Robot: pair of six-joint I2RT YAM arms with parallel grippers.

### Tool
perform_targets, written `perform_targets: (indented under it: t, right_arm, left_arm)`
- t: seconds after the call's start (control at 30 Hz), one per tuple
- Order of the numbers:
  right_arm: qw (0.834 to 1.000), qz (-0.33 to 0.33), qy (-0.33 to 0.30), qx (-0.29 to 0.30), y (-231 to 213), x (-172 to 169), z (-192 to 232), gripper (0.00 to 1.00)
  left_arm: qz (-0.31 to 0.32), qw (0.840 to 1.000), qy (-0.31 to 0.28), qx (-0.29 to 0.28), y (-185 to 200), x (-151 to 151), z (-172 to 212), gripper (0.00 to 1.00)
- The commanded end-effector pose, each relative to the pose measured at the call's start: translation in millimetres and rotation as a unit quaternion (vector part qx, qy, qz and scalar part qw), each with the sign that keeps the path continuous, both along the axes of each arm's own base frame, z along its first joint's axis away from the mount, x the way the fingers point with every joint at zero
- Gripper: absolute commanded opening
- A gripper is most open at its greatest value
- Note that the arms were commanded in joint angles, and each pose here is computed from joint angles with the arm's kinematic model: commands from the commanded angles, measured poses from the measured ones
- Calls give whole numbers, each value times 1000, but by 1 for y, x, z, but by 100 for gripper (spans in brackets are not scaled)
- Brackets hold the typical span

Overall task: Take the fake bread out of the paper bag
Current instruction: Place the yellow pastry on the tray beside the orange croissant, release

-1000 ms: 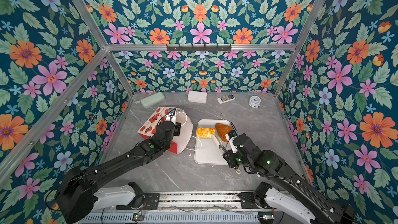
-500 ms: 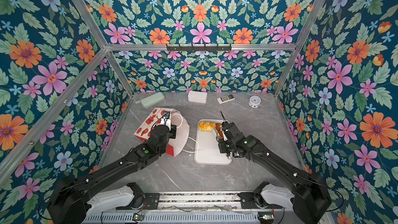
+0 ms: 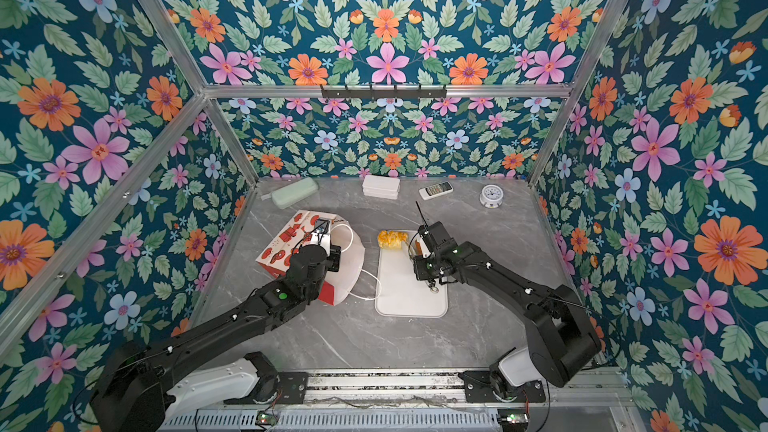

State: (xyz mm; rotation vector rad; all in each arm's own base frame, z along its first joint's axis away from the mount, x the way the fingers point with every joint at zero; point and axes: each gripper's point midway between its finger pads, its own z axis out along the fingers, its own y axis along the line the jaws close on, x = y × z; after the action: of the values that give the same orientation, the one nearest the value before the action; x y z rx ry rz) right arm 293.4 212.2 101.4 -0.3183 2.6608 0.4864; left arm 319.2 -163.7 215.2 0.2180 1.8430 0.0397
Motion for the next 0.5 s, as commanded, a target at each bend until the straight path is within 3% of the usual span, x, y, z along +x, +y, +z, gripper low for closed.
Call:
perform_targets:
  t: [0.0,0.47]
  right_arm:
    - [1000,-6,-5,-11,-3,4,2,19]
    - [999,-18,5,-38,-16,-3,-1,21]
  left_arm:
    - [2,1000,-13,-20,-1,1,7,0]
    - [-1,1000,-13,-19,-3,4,5,0]
